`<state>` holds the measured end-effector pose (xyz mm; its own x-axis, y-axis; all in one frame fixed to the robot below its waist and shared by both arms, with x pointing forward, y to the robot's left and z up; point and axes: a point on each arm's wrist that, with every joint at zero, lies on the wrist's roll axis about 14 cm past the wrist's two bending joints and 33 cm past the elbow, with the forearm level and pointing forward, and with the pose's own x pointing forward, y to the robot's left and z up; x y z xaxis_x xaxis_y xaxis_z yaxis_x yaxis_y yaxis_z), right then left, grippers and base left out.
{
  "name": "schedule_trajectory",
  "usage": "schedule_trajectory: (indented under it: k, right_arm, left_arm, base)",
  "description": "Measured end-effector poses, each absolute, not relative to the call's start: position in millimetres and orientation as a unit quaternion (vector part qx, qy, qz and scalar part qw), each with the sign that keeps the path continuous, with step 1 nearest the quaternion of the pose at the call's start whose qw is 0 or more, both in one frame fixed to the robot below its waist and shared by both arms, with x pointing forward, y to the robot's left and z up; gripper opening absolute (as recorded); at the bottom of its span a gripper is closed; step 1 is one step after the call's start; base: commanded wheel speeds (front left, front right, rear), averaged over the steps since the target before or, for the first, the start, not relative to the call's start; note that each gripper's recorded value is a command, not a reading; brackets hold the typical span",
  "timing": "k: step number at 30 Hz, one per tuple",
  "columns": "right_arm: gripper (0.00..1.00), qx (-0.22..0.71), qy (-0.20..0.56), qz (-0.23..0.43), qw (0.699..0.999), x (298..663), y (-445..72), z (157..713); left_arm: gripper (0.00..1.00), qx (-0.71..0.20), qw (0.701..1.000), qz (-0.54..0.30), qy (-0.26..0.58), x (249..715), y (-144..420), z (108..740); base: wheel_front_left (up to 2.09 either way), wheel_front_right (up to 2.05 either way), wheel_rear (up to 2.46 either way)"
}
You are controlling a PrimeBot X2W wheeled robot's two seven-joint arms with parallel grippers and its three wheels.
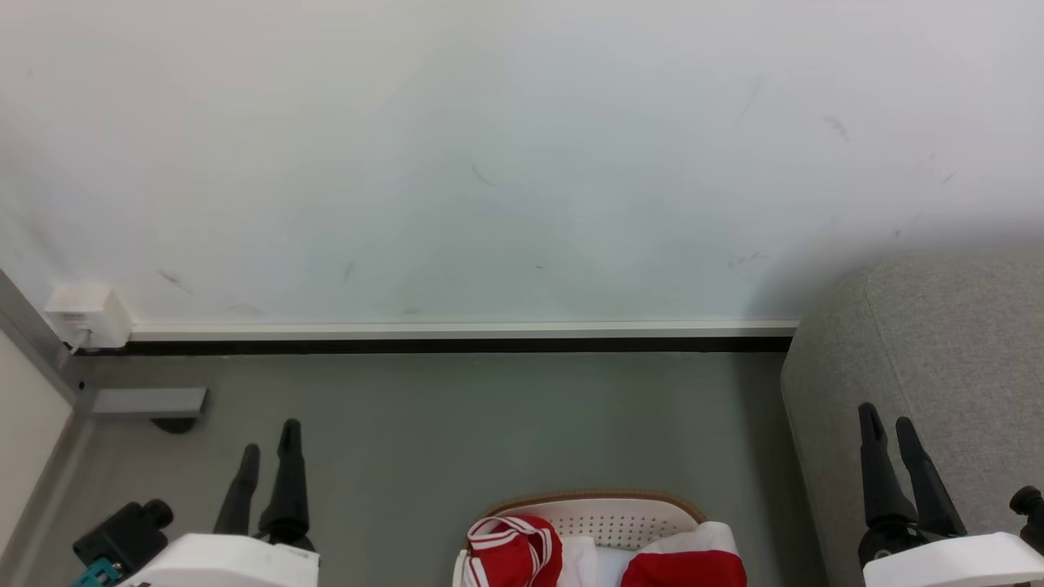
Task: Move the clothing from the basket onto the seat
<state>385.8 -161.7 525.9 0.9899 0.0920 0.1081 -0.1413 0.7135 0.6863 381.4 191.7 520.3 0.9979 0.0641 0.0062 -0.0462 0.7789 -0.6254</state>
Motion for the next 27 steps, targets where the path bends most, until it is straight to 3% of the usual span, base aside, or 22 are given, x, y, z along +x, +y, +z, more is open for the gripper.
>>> schedule_trajectory:
  k: [27]
  right_arm:
    - [1.0,0.24,-0.059,0.092,0.965,386,-144,537]
  left_arm:
    - [1.0,-0.204,0.977,0.031,-0.055,380,193,535]
  base:
    - [0.0,0.0,0.0]
